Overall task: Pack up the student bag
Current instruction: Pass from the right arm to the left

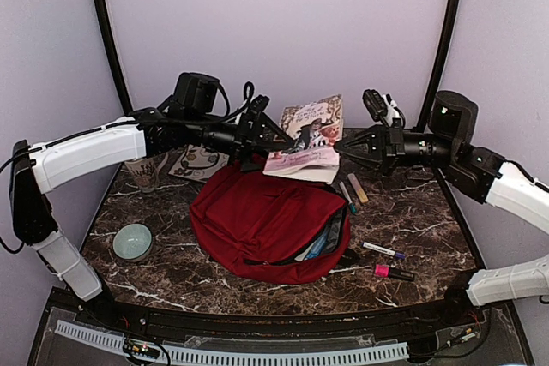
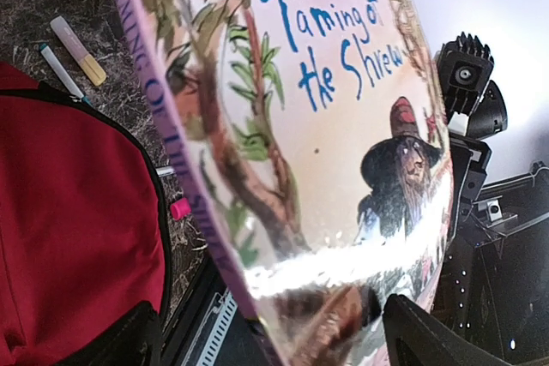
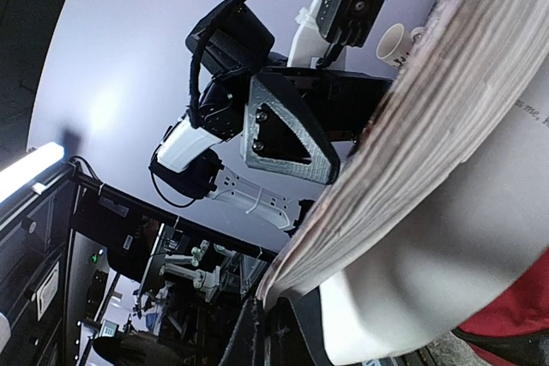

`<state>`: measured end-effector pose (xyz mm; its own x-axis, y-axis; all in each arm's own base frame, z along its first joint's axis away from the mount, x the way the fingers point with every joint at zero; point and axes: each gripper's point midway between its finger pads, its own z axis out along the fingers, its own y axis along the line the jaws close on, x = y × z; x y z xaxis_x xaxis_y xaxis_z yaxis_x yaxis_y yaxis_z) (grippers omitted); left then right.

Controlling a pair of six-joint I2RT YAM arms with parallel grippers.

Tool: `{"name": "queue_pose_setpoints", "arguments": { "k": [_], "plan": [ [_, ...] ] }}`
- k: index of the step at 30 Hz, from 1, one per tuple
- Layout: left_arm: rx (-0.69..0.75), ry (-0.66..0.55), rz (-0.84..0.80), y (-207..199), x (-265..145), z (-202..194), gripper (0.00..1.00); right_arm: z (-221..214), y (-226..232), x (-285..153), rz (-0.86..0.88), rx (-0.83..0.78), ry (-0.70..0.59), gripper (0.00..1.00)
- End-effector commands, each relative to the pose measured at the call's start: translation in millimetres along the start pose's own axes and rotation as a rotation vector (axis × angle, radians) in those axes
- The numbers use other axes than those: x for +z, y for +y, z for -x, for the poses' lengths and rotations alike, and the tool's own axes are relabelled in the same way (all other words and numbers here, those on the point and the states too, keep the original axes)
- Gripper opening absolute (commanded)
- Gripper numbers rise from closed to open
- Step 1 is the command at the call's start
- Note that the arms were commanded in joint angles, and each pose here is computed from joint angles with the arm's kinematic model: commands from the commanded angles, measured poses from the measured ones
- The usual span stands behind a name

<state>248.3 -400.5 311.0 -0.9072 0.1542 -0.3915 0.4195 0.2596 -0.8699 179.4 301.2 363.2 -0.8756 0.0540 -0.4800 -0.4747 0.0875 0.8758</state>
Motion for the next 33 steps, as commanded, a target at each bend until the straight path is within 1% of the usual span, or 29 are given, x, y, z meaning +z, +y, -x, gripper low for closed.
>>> {"name": "queue_pose_setpoints", "arguments": {
  "k": [1,6,11,13,19,22,23,24,25,26,28,29,30,33],
  "plan": [
    [0.036,-0.05,-0.07,-27,-12,6,0.9,9,30,6,0.096,-0.084,-0.011,0.0],
    [0.044,-0.074,-0.159,-48,-15,18,0.79,3,39,15,0.137,-0.09,0.023,0.0],
    [0.035,-0.113,-0.16,-48,-30,27,0.65,3,45,18,0.156,-0.104,0.035,0.0],
    [0.037,-0.126,-0.16,-48,-37,28,0.61,3,48,18,0.162,-0.106,0.039,0.0],
    [0.055,-0.147,-0.149,-51,-50,26,0.39,2,51,21,0.173,-0.102,0.057,0.0],
    [0.053,-0.157,-0.144,-50,-54,22,0.34,1,50,23,0.168,-0.096,0.065,0.0],
    [0.052,-0.157,-0.147,-50,-54,21,0.31,0,49,24,0.163,-0.094,0.068,0.0],
    [0.05,-0.159,-0.15,-51,-56,20,0.23,0,47,25,0.154,-0.092,0.066,0.0],
    [0.049,-0.159,-0.151,-51,-56,20,0.08,0,45,25,0.147,-0.093,0.062,0.0],
    [0.051,-0.16,-0.153,-52,-57,19,0.0,1,42,26,0.137,-0.091,0.059,0.0],
    [0.054,-0.167,-0.148,-54,-59,19,0.0,4,35,28,0.1,-0.091,0.042,0.0],
    [0.056,-0.178,-0.141,-54,-61,21,0.0,6,30,29,0.075,-0.089,0.032,0.02],
    [0.052,-0.186,-0.129,-53,-62,22,0.0,8,24,30,0.045,-0.086,0.024,0.09],
    [0.046,-0.213,-0.105,-49,-65,25,0.0,19,0,32,-0.09,-0.076,-0.025,0.42]
  ]
}}
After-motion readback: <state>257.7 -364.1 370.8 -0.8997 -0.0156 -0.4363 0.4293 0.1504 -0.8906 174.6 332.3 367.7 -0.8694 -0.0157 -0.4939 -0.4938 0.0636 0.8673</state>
